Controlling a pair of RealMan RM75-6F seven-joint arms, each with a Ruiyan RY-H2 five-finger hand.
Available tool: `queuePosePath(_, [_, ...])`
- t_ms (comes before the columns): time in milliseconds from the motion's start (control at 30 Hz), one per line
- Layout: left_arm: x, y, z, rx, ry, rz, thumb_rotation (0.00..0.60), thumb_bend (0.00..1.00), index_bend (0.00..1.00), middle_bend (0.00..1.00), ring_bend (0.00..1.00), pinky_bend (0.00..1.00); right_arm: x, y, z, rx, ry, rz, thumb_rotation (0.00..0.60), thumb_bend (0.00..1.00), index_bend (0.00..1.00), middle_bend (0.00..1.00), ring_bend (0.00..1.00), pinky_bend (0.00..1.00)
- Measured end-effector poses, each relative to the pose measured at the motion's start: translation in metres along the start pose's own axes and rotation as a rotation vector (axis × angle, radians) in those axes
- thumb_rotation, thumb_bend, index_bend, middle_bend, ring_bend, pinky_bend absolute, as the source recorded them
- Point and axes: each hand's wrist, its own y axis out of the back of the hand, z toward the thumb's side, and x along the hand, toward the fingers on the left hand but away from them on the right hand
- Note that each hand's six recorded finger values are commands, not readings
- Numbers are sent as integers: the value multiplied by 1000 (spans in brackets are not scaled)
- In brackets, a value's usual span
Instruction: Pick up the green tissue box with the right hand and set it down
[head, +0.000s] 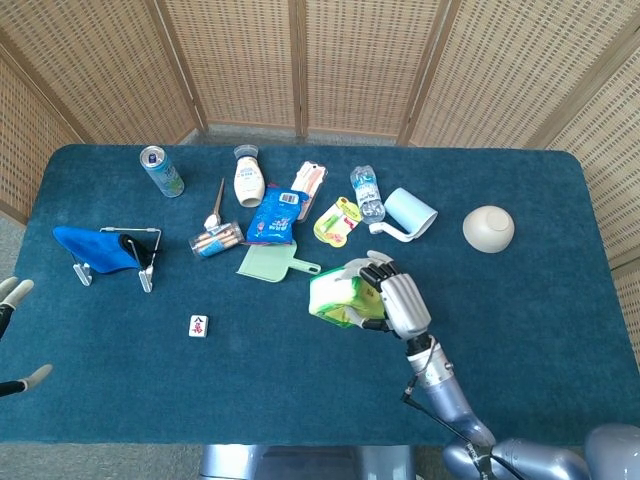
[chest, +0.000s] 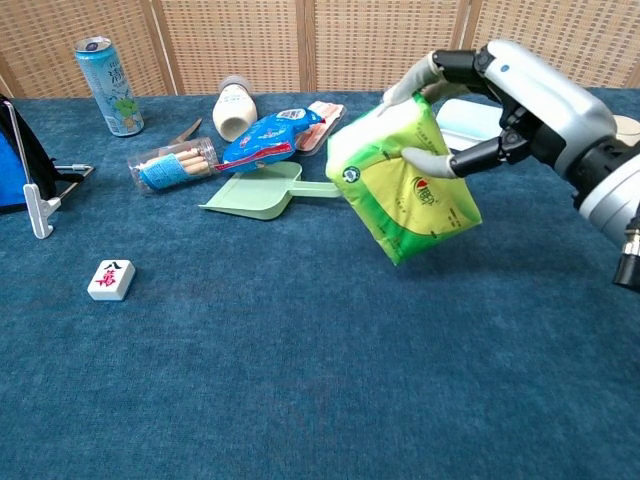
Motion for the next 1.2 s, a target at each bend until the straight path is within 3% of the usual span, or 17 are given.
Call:
queuePosePath(433, [-1, 0, 2, -2, -5, 0, 600, 78, 0, 0, 0, 0, 21, -2, -29, 5, -43, 10, 600, 372, 317, 449, 253, 200])
queuePosePath(967, [-3, -2, 4, 3, -9, -6, 600, 79, 0, 0, 0, 0, 52, 15, -65, 4, -102, 63, 600, 290, 84, 131, 47, 136])
queuePosePath(1200, [-4, -2, 4, 3, -7, -5, 600, 79, 0, 0, 0, 0, 62, 20, -67, -8, -95, 94, 600, 334, 4, 12, 0, 94])
